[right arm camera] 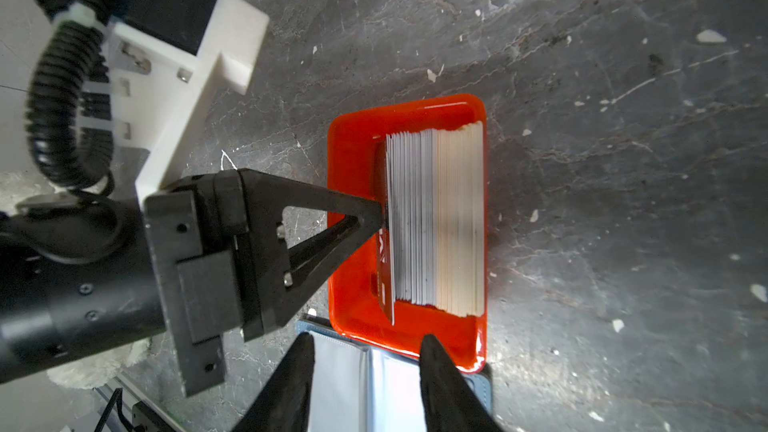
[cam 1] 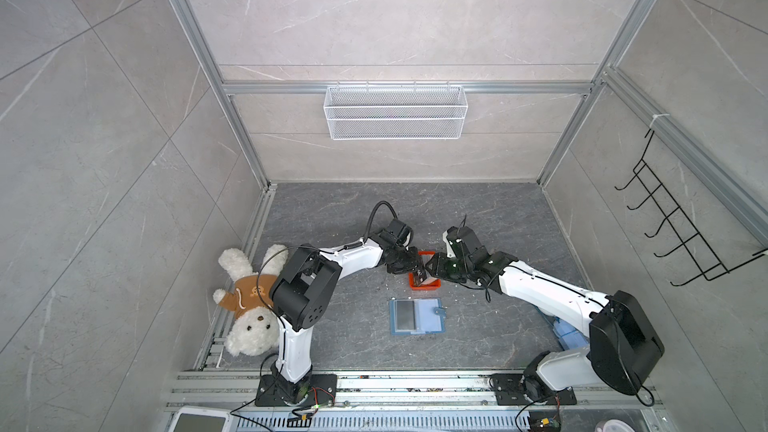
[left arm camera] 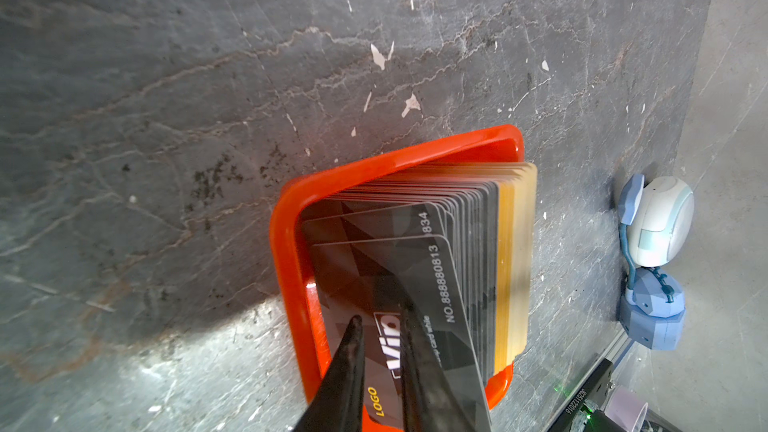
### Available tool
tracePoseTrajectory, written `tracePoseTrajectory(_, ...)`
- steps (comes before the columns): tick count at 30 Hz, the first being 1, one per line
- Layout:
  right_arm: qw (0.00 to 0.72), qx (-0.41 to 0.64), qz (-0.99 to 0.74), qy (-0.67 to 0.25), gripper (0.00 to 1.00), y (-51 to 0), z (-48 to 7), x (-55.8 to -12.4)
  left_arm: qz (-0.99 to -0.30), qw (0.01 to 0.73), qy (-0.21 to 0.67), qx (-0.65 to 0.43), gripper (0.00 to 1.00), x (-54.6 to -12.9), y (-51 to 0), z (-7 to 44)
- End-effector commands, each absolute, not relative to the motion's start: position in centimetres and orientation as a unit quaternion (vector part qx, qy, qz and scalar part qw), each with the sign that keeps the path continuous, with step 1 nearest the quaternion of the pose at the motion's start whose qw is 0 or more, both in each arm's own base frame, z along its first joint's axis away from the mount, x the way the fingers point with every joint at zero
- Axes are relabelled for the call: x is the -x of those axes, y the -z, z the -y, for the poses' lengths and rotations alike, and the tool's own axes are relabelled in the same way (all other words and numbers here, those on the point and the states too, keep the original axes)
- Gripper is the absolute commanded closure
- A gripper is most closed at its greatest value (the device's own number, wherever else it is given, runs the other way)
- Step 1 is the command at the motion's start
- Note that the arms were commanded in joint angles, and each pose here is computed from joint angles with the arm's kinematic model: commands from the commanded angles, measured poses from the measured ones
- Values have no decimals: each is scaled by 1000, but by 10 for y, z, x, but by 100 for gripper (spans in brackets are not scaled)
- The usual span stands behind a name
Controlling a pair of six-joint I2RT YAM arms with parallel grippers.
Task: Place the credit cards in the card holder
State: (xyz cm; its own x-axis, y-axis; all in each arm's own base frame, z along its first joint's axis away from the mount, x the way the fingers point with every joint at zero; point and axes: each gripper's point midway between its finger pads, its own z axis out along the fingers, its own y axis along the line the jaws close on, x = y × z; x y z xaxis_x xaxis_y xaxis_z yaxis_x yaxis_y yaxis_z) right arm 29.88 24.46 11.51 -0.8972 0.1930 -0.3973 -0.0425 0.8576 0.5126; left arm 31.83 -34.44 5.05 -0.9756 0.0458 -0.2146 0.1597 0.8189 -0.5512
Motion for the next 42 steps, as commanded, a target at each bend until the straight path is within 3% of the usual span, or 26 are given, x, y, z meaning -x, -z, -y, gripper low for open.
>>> tracePoseTrajectory(1,232,-47,-934,-268,57,-114,-248,-300,-953,81,288,-48,79,-315,-37,342)
tracePoseTrajectory(8,229,-47,-935,-266,60,-105,-251,-301,-953,80,289,-48,79,-315,-37,342)
tracePoseTrajectory(21,207,-57,-946,-243,80,-81,-252,-296,-953,80,288,-47,79,-314,-36,341)
tracePoseTrajectory(42,195,-60,-953,-222,87,-62,-252,-295,-953,80,289,-47,79,-313,-37,341)
